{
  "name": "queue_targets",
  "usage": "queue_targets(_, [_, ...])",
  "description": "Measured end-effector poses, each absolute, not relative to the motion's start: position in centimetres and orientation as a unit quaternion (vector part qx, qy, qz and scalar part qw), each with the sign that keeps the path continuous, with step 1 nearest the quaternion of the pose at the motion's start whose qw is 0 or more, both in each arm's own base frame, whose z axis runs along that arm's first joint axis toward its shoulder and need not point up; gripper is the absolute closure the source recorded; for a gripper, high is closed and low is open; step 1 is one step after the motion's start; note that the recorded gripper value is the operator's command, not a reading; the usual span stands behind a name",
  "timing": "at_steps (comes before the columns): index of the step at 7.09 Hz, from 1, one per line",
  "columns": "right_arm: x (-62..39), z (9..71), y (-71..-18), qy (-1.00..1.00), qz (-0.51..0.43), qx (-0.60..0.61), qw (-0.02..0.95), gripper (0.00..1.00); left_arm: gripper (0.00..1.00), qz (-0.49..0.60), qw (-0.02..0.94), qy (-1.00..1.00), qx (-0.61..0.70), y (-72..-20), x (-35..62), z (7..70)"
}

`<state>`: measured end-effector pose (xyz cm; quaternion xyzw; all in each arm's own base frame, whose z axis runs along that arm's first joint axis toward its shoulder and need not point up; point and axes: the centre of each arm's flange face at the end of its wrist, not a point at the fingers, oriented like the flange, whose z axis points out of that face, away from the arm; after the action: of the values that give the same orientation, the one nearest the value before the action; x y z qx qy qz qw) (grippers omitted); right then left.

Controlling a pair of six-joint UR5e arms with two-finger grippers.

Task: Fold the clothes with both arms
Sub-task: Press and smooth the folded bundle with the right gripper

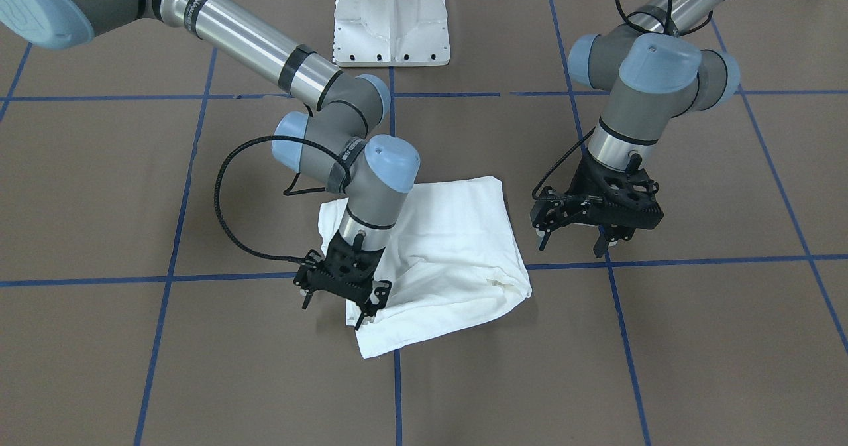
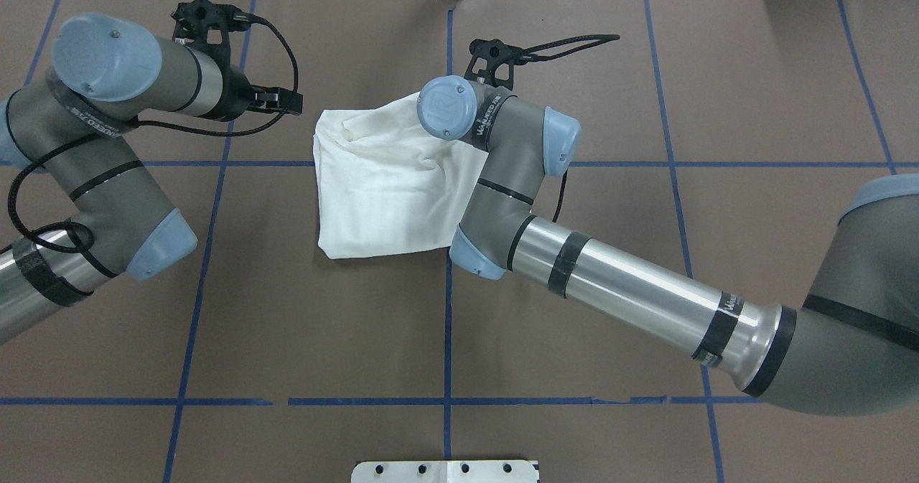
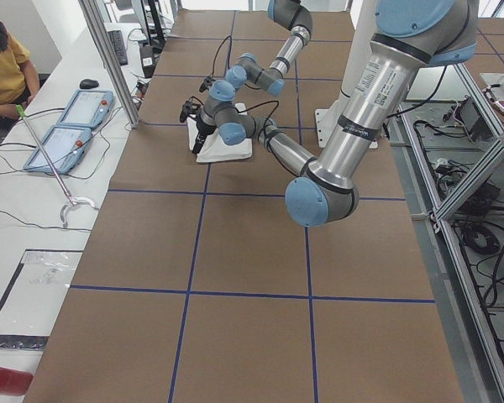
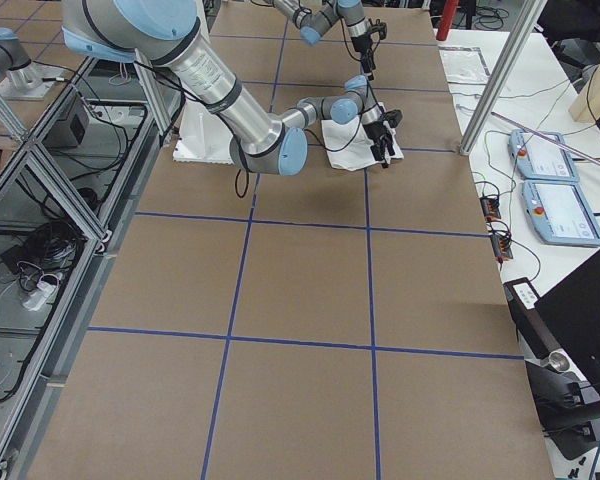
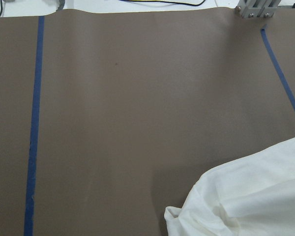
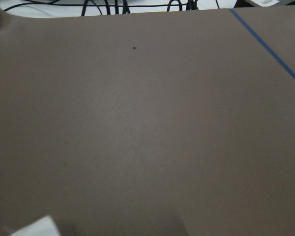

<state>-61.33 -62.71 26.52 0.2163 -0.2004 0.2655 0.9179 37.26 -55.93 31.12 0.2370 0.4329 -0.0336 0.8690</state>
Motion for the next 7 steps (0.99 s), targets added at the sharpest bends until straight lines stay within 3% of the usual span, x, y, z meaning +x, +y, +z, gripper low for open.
queue_targets(1, [-60.1, 27.0, -64.3, -0.191, 0.269, 0.219, 0.918, 0.00, 0.00, -0.034, 0.869, 0.433, 0.237, -55.7, 37.1, 31.2])
queue_targets(5, [-60.5, 19.3, -65.0, -0.277, 0.300, 0.197, 0.891, 0.00, 0.00, -0.039, 0.868, 0.436, 0.234, -55.6, 37.1, 31.2])
queue_targets(7, [-61.2, 17.5, -64.3, -0.299, 0.324, 0.180, 0.879, 0.10, 0.00, -0.043, 0.868, 0.437, 0.232, -55.5, 37.1, 31.1])
